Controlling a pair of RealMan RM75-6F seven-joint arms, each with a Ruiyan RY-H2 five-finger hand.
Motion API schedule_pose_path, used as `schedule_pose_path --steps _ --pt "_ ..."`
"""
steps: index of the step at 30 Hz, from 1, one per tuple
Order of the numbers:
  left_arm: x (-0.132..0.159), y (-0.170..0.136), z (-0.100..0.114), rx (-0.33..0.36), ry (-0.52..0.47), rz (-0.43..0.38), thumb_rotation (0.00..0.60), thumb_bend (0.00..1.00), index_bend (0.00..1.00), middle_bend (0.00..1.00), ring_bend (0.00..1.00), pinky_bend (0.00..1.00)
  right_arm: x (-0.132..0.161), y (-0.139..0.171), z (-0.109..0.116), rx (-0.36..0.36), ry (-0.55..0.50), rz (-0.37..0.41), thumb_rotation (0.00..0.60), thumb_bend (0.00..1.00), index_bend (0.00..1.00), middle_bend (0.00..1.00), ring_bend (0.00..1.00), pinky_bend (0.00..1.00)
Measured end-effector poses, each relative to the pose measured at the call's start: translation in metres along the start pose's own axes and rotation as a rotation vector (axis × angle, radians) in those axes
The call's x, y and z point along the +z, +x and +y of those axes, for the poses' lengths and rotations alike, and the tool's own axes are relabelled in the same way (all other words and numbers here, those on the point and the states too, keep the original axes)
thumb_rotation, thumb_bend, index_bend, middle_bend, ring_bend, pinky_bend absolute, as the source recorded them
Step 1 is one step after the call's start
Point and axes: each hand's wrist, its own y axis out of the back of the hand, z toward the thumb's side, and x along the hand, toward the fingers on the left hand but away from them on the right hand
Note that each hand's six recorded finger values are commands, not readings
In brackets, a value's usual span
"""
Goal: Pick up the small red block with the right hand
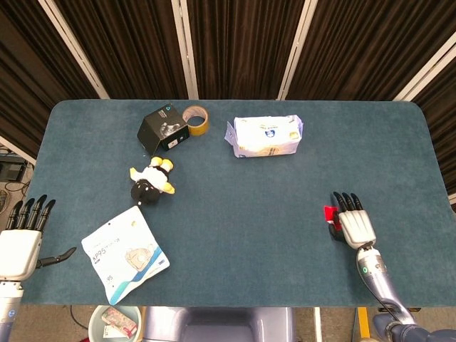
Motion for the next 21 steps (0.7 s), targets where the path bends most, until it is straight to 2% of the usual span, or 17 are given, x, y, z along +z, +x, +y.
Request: schedule_pose_path --steps 9,21 --pt "-0.001 0.001 -0.001 -0.005 0.0 0.003 0.28 0.0 0.0 0.0 0.0 0.0 0.008 -0.001 -0.001 -0.005 -0.008 0.018 0.6 0.55 0.63 0.05 0.0 0.0" --pt "-0.005 0.001 0.0 -0.008 -0.003 0.014 0.279 0.0 0.0 0.0 0.0 0.0 0.011 -0.005 -0.002 -0.013 -0.021 0.017 0.6 0.62 0.72 0.09 0.0 0.0"
